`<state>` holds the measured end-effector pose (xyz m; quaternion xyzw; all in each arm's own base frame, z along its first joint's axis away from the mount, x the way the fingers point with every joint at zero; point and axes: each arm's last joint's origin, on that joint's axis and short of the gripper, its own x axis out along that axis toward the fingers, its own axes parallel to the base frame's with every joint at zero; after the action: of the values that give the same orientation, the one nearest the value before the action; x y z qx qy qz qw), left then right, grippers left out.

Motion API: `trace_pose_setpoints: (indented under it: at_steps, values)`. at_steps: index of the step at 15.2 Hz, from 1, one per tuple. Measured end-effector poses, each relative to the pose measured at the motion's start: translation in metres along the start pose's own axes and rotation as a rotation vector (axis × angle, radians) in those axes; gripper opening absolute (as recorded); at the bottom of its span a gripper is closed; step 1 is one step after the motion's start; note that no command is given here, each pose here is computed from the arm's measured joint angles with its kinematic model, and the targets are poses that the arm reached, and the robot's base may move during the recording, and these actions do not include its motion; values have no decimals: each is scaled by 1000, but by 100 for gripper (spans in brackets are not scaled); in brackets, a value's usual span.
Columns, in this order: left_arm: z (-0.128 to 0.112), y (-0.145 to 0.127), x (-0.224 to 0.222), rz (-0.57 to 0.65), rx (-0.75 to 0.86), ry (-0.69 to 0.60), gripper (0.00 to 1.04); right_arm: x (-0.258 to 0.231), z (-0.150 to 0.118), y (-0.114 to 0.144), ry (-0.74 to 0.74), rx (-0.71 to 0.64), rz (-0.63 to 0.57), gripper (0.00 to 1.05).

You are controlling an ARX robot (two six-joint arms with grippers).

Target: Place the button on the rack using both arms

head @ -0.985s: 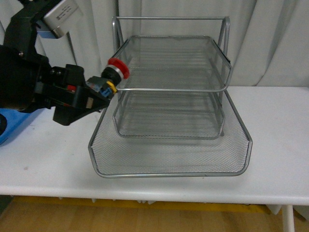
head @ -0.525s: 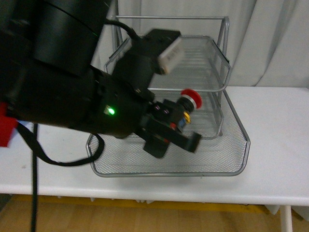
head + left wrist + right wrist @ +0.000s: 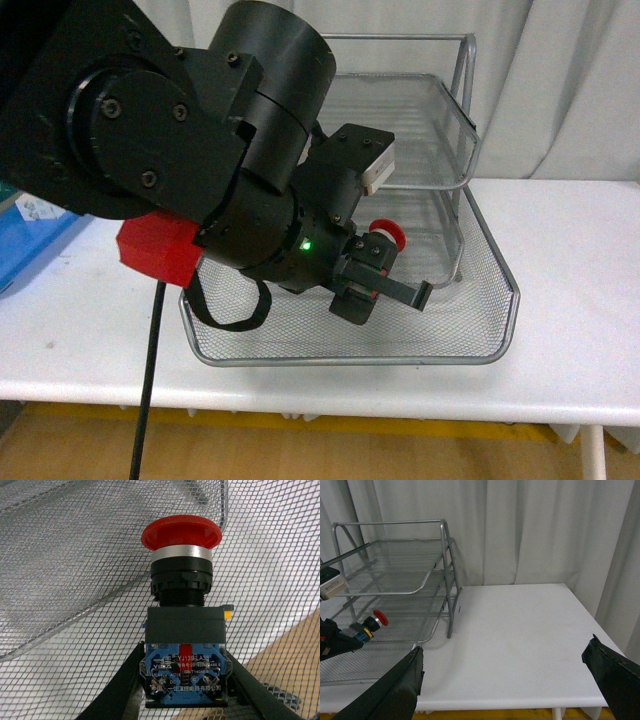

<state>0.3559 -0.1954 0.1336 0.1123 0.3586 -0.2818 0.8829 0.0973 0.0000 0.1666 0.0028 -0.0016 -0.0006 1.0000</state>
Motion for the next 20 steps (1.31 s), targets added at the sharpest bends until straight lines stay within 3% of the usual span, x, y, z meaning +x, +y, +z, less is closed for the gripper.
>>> trace_pose_setpoints:
  at_steps: [5,7,9,12,13,14,17,19,20]
  values:
    - [11,1,-13,-12,-70,-69,96,0,0,0,0,0,0,98]
    - [11,3,-43,-22,-75,-128,97,0,0,0,0,0,0,98]
    - [5,9,-100,-19,-63,-289,98,0,0,0,0,0,0,98]
    - [-49,23,-192,65,-30,-405,98,0,0,0,0,0,0,98]
    - [-65,26,-220,338,-100,-608,84,0,0,0,0,0,0,98]
    - [-73,28,-232,425,-138,-627,79,0,0,0,0,0,0,98]
    - [-93,26,-277,602,-234,-620,61,0,0,0,0,0,0,98]
    - [-107,4,-328,588,-213,-821,35,0,0,0,1,0,0,98]
    - [-120,7,-320,599,-218,-809,23,0,0,0,0,0,0,98]
